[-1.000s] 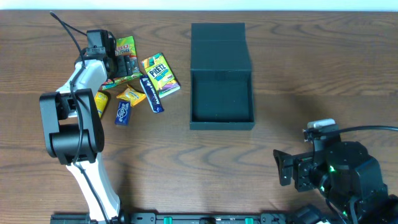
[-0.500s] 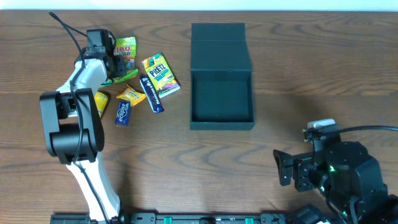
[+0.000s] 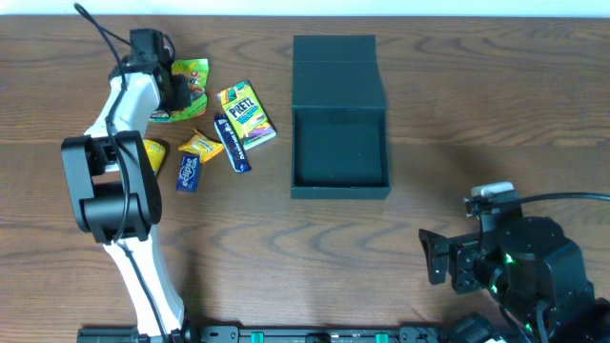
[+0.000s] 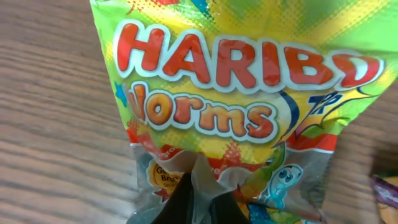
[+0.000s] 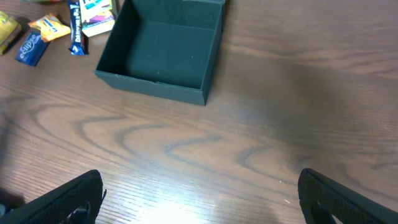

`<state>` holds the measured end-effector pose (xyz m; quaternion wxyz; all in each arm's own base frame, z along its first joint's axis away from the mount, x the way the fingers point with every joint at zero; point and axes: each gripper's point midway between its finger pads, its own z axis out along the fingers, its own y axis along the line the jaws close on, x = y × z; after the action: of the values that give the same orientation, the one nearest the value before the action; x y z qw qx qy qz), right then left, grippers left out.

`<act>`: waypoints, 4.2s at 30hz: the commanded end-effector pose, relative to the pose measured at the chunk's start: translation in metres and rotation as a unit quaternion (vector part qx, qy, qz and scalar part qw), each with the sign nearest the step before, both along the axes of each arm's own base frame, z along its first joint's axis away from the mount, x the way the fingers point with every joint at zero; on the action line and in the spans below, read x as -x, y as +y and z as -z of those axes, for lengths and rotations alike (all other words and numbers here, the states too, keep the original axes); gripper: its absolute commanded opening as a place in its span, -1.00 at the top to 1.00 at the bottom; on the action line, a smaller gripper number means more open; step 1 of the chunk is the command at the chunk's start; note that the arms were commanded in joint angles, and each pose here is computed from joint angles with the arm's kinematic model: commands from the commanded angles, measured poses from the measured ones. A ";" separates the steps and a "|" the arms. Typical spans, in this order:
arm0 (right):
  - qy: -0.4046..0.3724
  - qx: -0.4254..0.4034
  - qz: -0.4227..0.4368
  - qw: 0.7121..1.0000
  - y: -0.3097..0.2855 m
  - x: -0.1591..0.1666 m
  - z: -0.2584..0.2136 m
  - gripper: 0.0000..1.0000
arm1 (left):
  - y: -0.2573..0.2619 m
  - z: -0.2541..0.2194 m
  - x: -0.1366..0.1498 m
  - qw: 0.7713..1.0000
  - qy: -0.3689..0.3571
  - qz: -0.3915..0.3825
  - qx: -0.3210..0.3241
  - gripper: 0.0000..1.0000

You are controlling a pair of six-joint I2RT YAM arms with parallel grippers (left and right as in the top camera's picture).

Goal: Pack container
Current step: 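Carry the Haribo bag over the black box and release it, then move left gripper back and grasp the yellow candy tub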

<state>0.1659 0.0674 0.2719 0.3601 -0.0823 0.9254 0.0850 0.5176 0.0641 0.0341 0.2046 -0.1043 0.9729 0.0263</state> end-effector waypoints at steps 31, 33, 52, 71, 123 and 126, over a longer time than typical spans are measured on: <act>-0.006 0.004 0.003 1.000 -0.003 -0.001 -0.003 -0.99 | -0.347 -0.137 0.060 0.978 -0.094 0.099 0.154 0.88; -0.006 0.004 0.003 1.000 -0.003 -0.001 -0.003 -0.99 | -0.358 -0.133 0.073 0.979 -0.080 0.107 0.153 0.88; -0.006 0.004 0.003 1.000 -0.003 -0.001 -0.003 -0.99 | -0.364 -0.069 0.152 0.996 0.008 0.068 0.062 0.88; -0.006 0.004 0.003 1.000 -0.003 -0.001 -0.003 -0.99 | -0.387 -0.043 0.160 0.989 0.002 0.117 0.086 -0.77; -0.006 0.004 0.003 1.000 -0.003 -0.001 -0.003 -0.99 | 0.023 -0.109 0.143 0.976 0.121 0.179 -0.019 -0.90; -0.006 0.004 0.003 1.000 -0.003 -0.001 -0.003 -0.98 | 0.032 -0.083 0.142 0.973 0.152 0.175 -0.009 -0.90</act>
<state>0.1658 0.0675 0.2719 0.3601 -0.0823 0.9254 0.0852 0.3734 0.0948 0.1364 0.0779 0.0613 0.9945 0.0331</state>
